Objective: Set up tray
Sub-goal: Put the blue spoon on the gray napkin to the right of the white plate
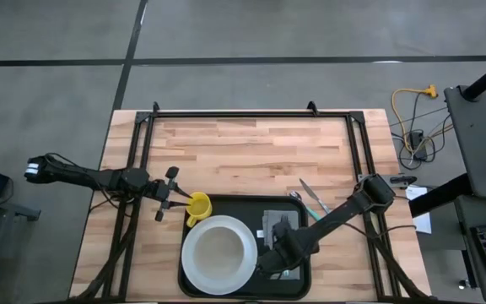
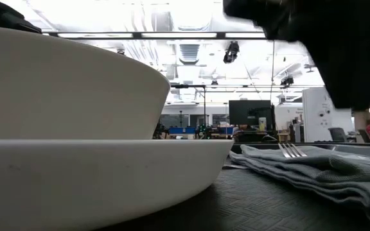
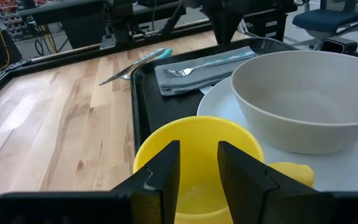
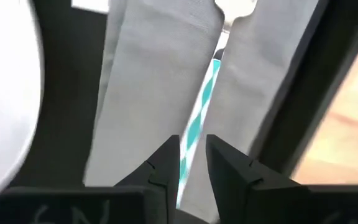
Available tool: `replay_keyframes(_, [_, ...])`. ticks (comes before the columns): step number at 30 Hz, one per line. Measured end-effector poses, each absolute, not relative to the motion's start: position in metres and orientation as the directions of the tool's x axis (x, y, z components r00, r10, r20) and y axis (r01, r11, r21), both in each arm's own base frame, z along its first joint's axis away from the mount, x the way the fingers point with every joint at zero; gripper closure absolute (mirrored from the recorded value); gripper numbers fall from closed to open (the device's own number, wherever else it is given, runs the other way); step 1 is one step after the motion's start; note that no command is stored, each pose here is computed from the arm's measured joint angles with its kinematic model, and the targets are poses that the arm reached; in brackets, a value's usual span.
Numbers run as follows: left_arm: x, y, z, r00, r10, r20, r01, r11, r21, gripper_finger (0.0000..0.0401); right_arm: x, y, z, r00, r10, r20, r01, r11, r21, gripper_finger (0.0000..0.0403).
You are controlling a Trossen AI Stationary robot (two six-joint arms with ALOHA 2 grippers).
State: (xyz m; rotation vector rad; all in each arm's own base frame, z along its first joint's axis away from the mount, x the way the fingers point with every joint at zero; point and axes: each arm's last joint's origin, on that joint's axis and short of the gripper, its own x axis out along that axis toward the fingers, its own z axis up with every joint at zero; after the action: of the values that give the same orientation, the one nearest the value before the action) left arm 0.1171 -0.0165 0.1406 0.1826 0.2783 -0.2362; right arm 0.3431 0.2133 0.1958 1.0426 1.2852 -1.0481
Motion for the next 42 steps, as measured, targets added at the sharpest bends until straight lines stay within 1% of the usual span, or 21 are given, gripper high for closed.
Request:
replay_keyframes(2, [0.117, -0.016, 0.141, 0.934, -0.205, -0.292, 0.255, 0.956, 0.145, 0.0307, 0.344, 0.212, 0.205, 0.006, -0.024, -1.000, 0.958, 0.288, -0.001, 0.0328])
replay_keyframes(4, [0.117, -0.016, 0.141, 0.934, -0.205, -0.292, 0.255, 0.956, 0.145, 0.0307, 0.344, 0.207, 0.215, -0.013, -0.038, -0.999, 0.942, 0.334, -0.025, 0.0324])
replay_keyframes(7, [0.117, -0.016, 0.141, 0.934, -0.205, -0.292, 0.255, 0.956, 0.145, 0.0307, 0.346, 0.196, 0.228, -0.031, -0.112, -0.993, 0.934, 0.352, -0.069, 0.0320])
replay_keyframes(11, [0.117, -0.016, 0.141, 0.934, -0.205, -0.292, 0.255, 0.956, 0.145, 0.0307, 0.354, 0.181, 0.244, 0.049, -0.253, -0.966, 0.916, 0.397, -0.058, 0.0316])
replay_keyframes(13, [0.117, -0.016, 0.141, 0.934, -0.204, -0.292, 0.254, 0.956, 0.145, 0.0307, 0.359, 0.172, 0.252, 0.064, -0.285, -0.956, 0.915, 0.399, -0.058, 0.0317])
replay_keyframes(15, [0.117, -0.016, 0.141, 0.934, -0.205, -0.292, 0.255, 0.956, 0.145, 0.0307, 0.364, 0.162, 0.257, 0.064, -0.287, -0.956, 0.917, 0.395, -0.058, 0.0319])
replay_keyframes(18, [0.117, -0.016, 0.141, 0.934, -0.205, -0.292, 0.255, 0.956, 0.145, 0.0307, 0.368, 0.148, 0.257, 0.040, -0.297, -0.954, 0.905, 0.415, -0.091, 0.0325])
replay_keyframes(22, [0.117, -0.016, 0.141, 0.934, -0.205, -0.292, 0.255, 0.956, 0.145, 0.0307, 0.365, 0.126, 0.249, -0.050, -0.325, -0.944, 0.885, 0.425, -0.193, 0.0332])
replay_keyframes(25, [0.117, -0.016, 0.141, 0.934, -0.205, -0.292, 0.255, 0.956, 0.145, 0.0307, 0.357, 0.111, 0.242, -0.108, -0.345, -0.932, 0.864, 0.431, -0.260, 0.0335])
replay_keyframes(29, [0.117, -0.016, 0.141, 0.934, -0.205, -0.292, 0.255, 0.956, 0.145, 0.0307, 0.339, 0.098, 0.240, -0.131, -0.358, -0.924, 0.852, 0.437, -0.290, 0.0331])
replay_keyframes(34, [0.117, -0.016, 0.141, 0.934, -0.205, -0.292, 0.255, 0.956, 0.145, 0.0307, 0.309, 0.085, 0.243, -0.048, -0.364, -0.930, 0.860, 0.459, -0.224, 0.0323])
replay_keyframes(38, [0.117, -0.016, 0.141, 0.934, -0.205, -0.292, 0.255, 0.956, 0.145, 0.0307, 0.279, 0.076, 0.242, 0.027, -0.343, -0.939, 0.867, 0.476, -0.149, 0.0318])
replay_keyframes(40, [0.117, -0.016, 0.141, 0.934, -0.205, -0.292, 0.255, 0.956, 0.145, 0.0307, 0.266, 0.072, 0.238, 0.061, -0.327, -0.943, 0.862, 0.493, -0.115, 0.0316])
replay_keyframes(42, [0.117, -0.016, 0.141, 0.934, -0.204, -0.292, 0.255, 0.956, 0.145, 0.0307, 0.256, 0.070, 0.231, 0.083, -0.274, -0.958, 0.858, 0.509, -0.071, 0.0317])
